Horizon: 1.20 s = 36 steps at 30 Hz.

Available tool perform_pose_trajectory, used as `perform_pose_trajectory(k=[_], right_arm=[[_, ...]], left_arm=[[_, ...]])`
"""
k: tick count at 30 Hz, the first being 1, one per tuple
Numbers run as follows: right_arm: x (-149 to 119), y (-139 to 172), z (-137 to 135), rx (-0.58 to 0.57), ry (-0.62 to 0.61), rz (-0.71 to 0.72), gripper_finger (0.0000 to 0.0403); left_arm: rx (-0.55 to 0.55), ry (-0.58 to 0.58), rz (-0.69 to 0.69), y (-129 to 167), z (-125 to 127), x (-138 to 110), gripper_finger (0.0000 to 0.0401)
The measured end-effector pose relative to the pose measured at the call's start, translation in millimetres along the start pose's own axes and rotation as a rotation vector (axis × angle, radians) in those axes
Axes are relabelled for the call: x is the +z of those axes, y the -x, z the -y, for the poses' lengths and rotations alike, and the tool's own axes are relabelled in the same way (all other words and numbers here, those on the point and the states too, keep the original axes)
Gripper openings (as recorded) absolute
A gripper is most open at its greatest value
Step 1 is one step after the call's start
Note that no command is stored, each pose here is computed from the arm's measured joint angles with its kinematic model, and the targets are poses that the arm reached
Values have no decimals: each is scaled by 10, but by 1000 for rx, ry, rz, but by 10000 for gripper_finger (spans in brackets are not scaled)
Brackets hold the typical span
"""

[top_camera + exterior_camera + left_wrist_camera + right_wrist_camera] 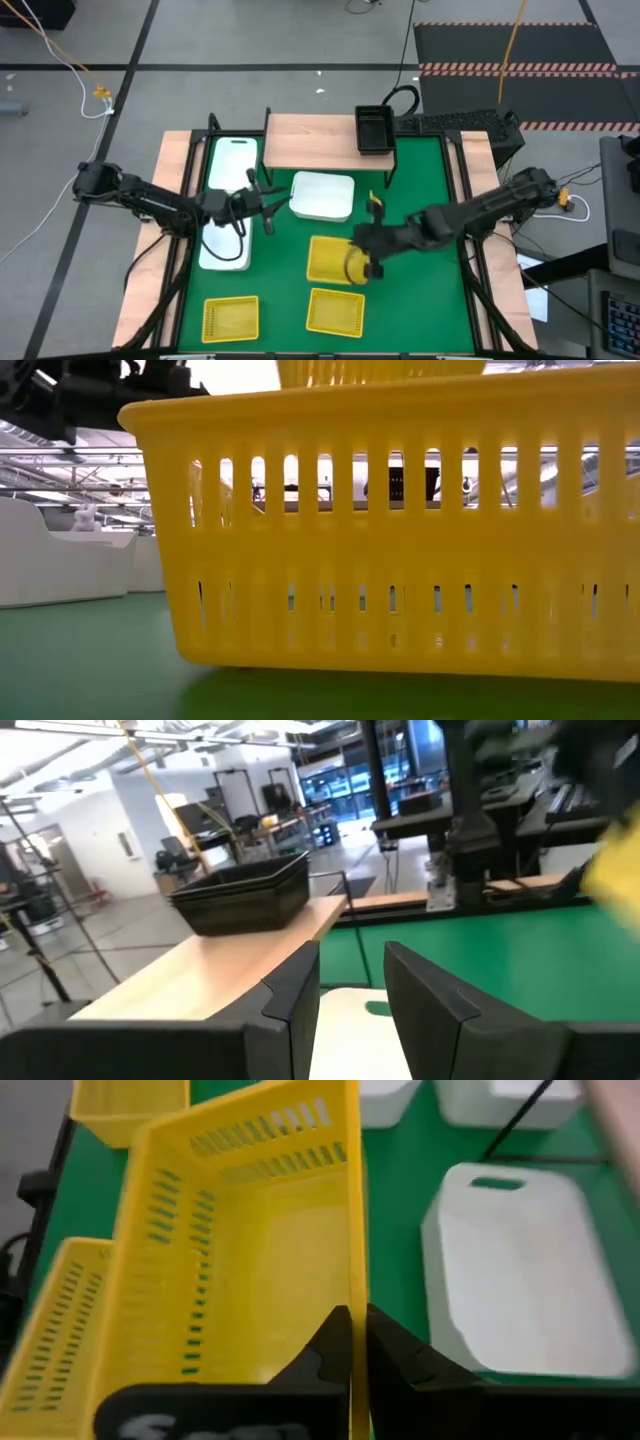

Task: Stack baskets on shelf by color
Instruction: Stack the top yellow bin on the bottom right yellow bin

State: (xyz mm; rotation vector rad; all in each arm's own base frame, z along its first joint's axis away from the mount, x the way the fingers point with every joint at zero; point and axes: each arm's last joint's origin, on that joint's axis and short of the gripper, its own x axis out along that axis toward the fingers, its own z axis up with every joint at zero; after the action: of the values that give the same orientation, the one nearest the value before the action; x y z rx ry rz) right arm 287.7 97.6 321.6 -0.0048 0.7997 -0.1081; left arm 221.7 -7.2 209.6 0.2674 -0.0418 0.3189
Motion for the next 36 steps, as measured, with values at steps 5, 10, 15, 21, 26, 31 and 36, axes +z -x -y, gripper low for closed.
perform_pose_trajectory(k=[5,10,15,21,26,31,36], right_arm=[[114,371,-200,-49,-32,64,2],[74,444,-349,7,-79,65,1],[-11,219,-468,139,-114,9,1],[-237,-249,-502,259,-175,-85,1],[-510,-499,-449,213,-233,-80,1],[-736,-709,-471,302,-309,-26,1],[-808,-745,-552,330,-331,-27,1]], left_arm=[[23,-42,-7,-58,-49,38,118],[-1,-63,25,-110,-106,87,118],[-38,-45,48,-143,-147,107,118],[-47,51,30,-147,-148,91,118],[-97,172,-51,-124,-56,30,118],[-157,239,-92,-77,75,21,118],[-200,250,-105,-17,208,43,118]])
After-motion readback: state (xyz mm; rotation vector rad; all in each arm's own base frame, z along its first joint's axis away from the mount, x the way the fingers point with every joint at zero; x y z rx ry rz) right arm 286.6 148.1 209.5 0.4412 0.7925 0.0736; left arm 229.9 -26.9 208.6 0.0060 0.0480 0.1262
